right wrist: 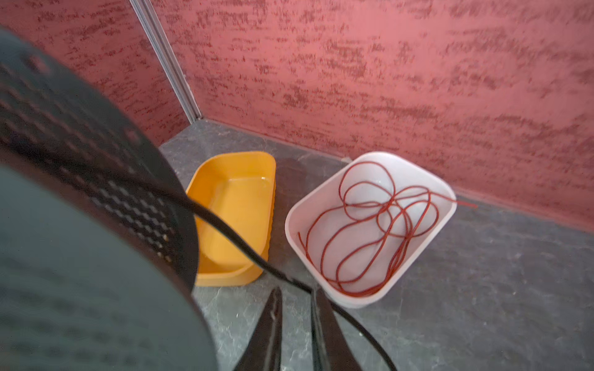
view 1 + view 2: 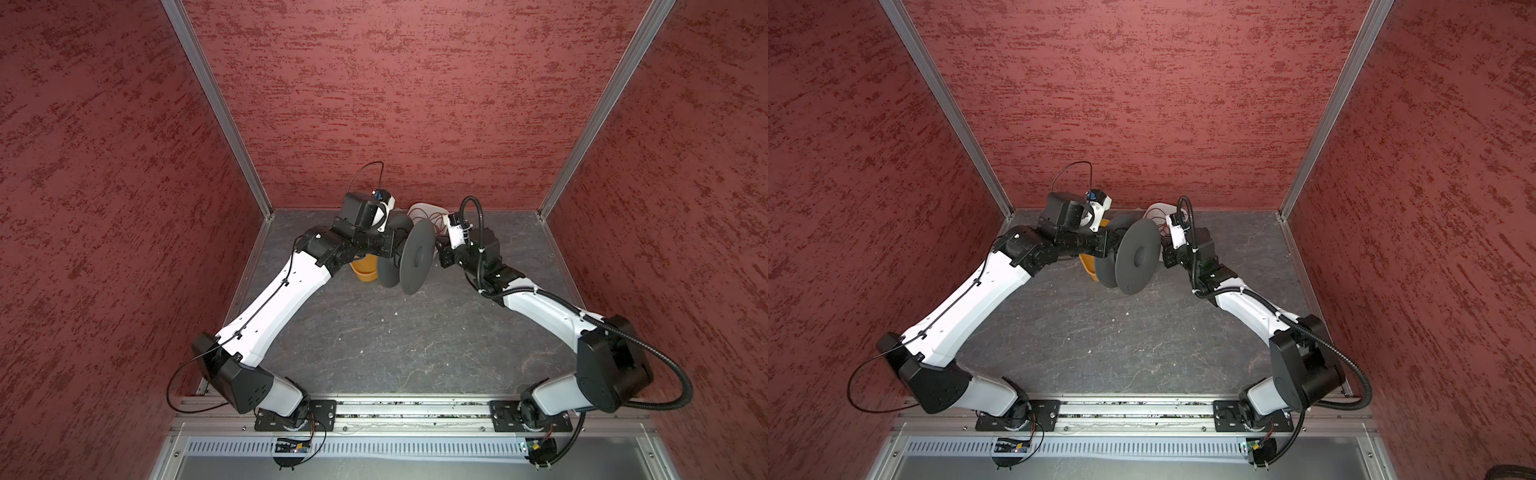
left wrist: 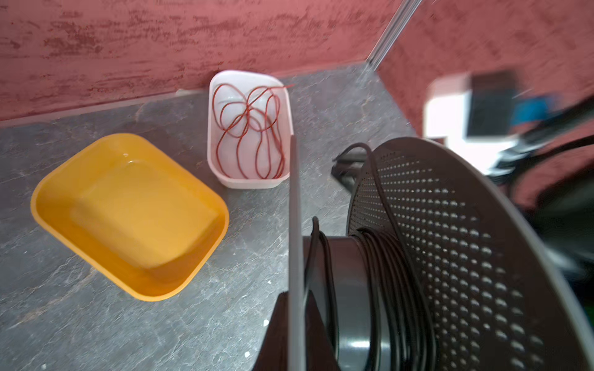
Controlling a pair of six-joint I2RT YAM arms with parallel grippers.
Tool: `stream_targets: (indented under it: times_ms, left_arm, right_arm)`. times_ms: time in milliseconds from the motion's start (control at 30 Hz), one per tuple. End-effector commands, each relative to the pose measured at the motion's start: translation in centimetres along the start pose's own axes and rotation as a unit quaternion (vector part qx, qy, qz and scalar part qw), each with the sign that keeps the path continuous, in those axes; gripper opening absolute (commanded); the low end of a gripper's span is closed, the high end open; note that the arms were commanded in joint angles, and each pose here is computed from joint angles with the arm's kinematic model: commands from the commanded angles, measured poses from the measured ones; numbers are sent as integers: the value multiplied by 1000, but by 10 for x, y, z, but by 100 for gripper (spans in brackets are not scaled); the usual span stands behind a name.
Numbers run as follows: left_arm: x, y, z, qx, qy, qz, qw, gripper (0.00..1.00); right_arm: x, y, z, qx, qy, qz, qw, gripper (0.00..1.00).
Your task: Wrap the cables
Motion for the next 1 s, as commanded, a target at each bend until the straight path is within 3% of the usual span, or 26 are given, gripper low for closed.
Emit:
stream_targets:
  times_ms: [0, 233, 333, 567, 967]
  left_arm:
    - [23, 19, -12, 14, -87, -62, 994, 0]
    - [25, 22, -6, 30, -95, -68, 993, 0]
    - [24, 23, -2, 35, -90, -69, 993, 0]
    - [17, 18, 3, 38, -81, -55, 994, 0]
    - [7, 11, 10, 46, -71, -35, 996, 0]
  right_arm:
    - [7, -7, 2, -6, 51, -30, 998, 24]
    - [27, -29, 10, -22, 96, -40, 994, 32]
    - [38, -38, 10, -32, 87, -41, 995, 36]
    - [66, -49, 9, -50, 48, -52, 996, 58]
    - [96, -32, 0, -108, -22, -75, 991, 71]
Point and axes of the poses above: each gripper's point midway between its finger pads, its own x axis back along the fingers, its own z axis along the line the jaws close on, y = z × x, the point moved 10 cm from there along x, back along the fingers, and after that the axes turned 5 degrees about x, right-handed, at the moved point
